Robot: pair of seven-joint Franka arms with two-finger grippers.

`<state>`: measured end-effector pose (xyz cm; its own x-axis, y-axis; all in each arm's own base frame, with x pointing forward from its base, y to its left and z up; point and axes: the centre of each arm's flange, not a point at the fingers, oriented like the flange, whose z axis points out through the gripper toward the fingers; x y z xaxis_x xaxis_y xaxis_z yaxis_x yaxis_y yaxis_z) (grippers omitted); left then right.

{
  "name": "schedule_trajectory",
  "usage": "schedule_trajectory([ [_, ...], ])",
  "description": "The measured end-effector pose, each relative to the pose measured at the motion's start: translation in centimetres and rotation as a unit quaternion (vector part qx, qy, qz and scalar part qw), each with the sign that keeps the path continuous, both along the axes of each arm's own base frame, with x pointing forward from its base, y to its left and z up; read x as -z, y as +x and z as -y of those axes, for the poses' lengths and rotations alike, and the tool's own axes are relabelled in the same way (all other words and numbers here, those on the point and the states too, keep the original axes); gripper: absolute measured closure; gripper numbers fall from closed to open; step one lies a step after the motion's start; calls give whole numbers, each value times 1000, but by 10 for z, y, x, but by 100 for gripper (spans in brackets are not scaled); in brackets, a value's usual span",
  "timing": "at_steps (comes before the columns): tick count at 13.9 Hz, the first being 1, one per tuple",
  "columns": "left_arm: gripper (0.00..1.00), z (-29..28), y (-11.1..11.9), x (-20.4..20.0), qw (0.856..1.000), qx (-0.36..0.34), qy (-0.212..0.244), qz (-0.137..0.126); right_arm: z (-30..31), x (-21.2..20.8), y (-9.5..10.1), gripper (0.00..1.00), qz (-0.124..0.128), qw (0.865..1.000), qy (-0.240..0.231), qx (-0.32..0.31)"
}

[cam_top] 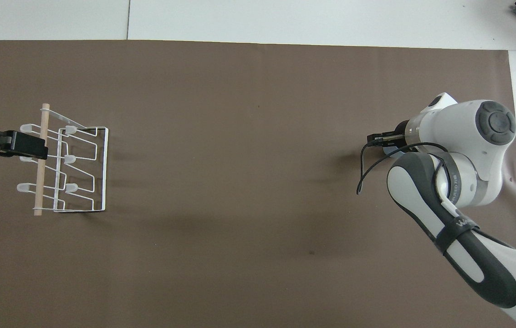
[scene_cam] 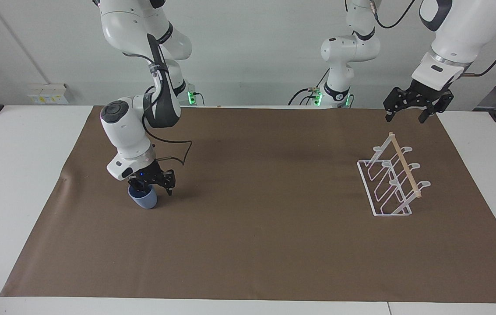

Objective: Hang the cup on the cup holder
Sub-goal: 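Lift the cup with the right gripper and tip it sideways toward the rack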

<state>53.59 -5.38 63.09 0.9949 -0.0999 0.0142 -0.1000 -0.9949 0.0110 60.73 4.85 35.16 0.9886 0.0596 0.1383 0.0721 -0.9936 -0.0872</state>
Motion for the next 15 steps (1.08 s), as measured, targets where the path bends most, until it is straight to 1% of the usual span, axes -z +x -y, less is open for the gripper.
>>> schedule_trajectory([
  [1,0,0,0,0,1000,0,0,0,2,-1,-1,61,-7,1000,-1,0],
  [2,0,0,0,0,1000,0,0,0,4,-5,-2,70,-10,1000,-2,0],
  [3,0,0,0,0,1000,0,0,0,6,-11,-2,82,-13,1000,-4,-4],
  [4,0,0,0,0,1000,0,0,0,9,-20,-1,92,-16,1000,-6,-7],
  [5,0,0,0,0,1000,0,0,0,11,-32,0,95,-20,1000,-7,-10],
  [8,0,0,0,0,1000,0,0,0,10,-69,2,95,-35,999,-10,-15],
  [11,0,0,0,0,1000,0,0,0,-1,-105,3,95,-36,999,-5,-26],
  [12,0,0,0,0,1000,0,0,0,-14,-118,2,95,-31,999,16,-31],
  [14,0,0,0,0,1000,0,0,0,-46,-149,-2,95,-18,995,99,-27],
  [15,0,0,0,0,1000,0,0,0,-59,-165,-3,95,-13,989,143,-21],
])
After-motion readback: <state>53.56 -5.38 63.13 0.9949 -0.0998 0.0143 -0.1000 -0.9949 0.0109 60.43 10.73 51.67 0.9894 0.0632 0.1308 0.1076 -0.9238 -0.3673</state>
